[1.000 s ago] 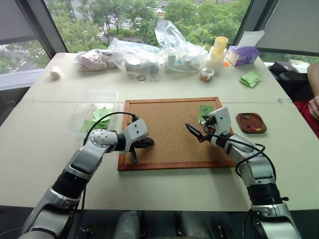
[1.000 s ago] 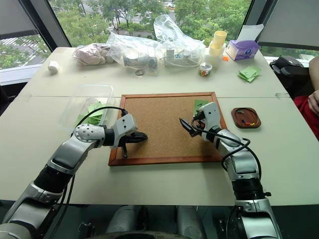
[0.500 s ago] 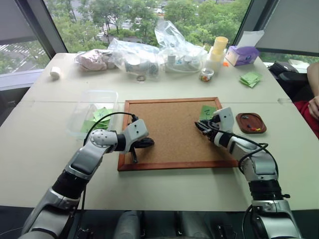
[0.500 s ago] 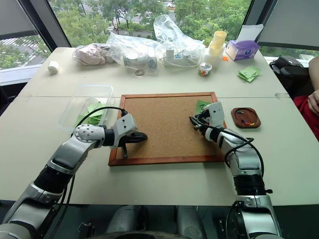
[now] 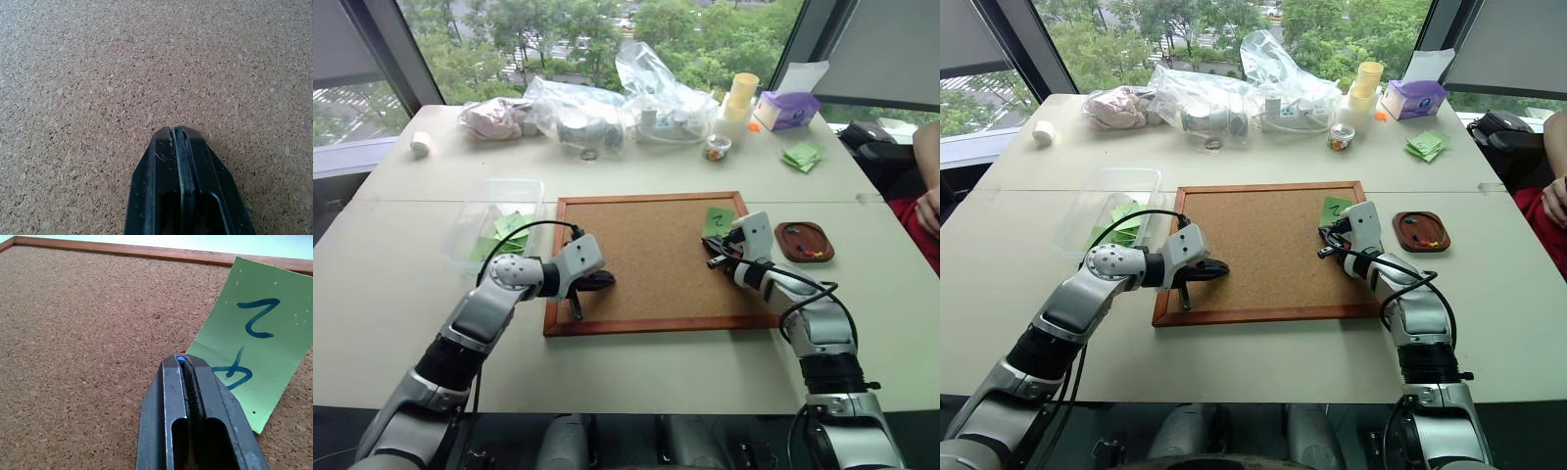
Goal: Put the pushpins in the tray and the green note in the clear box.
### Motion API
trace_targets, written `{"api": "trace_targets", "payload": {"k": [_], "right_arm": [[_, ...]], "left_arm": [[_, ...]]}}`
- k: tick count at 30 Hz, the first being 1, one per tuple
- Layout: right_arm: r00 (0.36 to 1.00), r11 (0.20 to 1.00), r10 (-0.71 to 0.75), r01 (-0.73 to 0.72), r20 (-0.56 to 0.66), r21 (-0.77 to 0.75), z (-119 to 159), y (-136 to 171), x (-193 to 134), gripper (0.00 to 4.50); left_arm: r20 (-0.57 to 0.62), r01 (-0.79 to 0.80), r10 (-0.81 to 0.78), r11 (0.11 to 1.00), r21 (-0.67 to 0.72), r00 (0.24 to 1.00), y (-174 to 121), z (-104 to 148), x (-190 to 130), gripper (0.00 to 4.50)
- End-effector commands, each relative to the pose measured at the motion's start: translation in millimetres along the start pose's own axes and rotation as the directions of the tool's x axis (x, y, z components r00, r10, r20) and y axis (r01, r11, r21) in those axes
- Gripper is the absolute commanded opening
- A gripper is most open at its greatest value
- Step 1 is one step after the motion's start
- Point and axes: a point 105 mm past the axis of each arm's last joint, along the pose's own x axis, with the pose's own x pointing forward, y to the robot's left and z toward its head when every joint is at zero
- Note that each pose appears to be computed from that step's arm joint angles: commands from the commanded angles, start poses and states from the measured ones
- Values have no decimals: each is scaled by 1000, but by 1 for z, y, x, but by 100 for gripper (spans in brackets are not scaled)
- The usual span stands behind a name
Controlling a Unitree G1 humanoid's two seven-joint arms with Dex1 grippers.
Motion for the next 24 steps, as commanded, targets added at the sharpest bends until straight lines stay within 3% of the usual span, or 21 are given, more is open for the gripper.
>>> {"api": "trace_targets", "payload": {"k": [1,9,14,17,24], "right_arm": [[970,998,33,-17,242,-66,65,6,-4,3],[949,991,97,-65,299,-117,91,18,-13,3],[943,965,217,-167,251,-203,94,39,-24,3],[938,939,278,-220,207,-264,95,47,-35,0],[921,857,377,-304,104,-416,103,52,-52,0]], "left_arm": [[-49,25,-26,999,-30,998,-7,-14,7,0],[-27,30,-32,998,-59,999,-5,-12,5,0],[257,87,-21,965,-248,966,10,47,-5,0],[406,164,-30,940,-299,913,16,79,-17,100],[538,292,9,833,-470,843,44,111,-13,447]]}}
